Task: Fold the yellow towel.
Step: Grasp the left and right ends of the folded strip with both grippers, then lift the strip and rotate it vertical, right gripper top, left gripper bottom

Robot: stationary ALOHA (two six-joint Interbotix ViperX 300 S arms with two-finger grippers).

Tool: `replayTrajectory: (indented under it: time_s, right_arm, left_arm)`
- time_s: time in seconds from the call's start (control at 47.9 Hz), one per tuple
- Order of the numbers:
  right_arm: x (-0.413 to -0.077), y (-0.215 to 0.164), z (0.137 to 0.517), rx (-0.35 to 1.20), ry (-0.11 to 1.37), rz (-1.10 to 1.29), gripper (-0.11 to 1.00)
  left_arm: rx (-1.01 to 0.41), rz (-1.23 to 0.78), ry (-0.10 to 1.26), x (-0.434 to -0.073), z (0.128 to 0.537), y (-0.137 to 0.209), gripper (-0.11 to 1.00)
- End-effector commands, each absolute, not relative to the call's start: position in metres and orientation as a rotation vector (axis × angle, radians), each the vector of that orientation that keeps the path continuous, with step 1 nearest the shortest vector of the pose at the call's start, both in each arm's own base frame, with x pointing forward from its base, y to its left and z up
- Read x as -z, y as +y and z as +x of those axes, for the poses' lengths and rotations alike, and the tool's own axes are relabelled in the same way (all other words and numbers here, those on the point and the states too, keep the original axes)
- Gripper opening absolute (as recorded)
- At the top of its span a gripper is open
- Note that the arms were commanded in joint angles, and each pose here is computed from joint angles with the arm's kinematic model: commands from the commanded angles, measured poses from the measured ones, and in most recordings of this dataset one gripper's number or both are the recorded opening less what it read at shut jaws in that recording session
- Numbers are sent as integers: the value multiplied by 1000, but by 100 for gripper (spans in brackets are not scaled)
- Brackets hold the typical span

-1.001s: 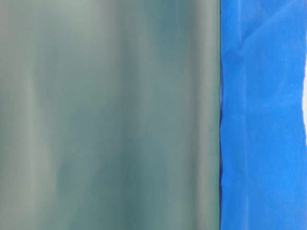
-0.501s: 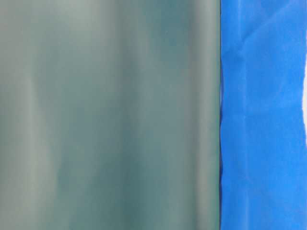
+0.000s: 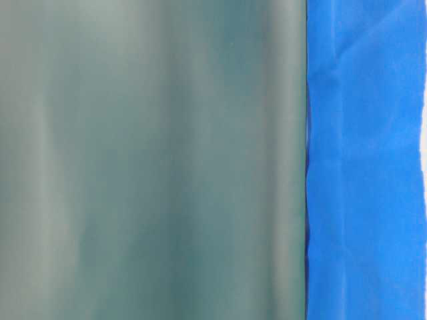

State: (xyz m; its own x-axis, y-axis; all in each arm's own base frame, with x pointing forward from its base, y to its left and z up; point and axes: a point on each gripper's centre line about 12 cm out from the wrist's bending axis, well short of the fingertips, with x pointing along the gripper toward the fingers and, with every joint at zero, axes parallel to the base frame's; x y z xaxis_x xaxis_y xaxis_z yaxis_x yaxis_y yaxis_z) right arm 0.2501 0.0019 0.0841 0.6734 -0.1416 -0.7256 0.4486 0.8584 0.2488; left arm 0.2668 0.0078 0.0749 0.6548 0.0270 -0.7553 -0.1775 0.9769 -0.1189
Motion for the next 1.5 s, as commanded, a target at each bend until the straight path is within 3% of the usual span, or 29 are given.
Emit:
replayTrajectory:
  time_s: [0.0,0.229,0.626,0.855,1.043,1.272,1.481]
  right_arm:
    - [-90,2,255,337,738,433,2]
    - [-109,2,256,319,670,459,2]
    - [-170,-1,248,238,470,481,2]
    - [-204,2,243,159,389,455,2]
    - [-213,4,240,137,365,442,2]
    - [-209,-7,246,193,363,439,2]
    - [-206,-49,254,372,315,425,2]
  left_arm:
    - [-122,-193,887,-72,265,8,2]
    - [-115,-189,880,-91,271,8,2]
    - [-88,-183,820,-177,278,6,2]
    - [-80,-182,762,-203,268,6,2]
    - [-74,-182,707,-218,262,5,2]
    - [-65,-180,685,-219,267,3,2]
    - [30,-152,624,-223,281,-24,2]
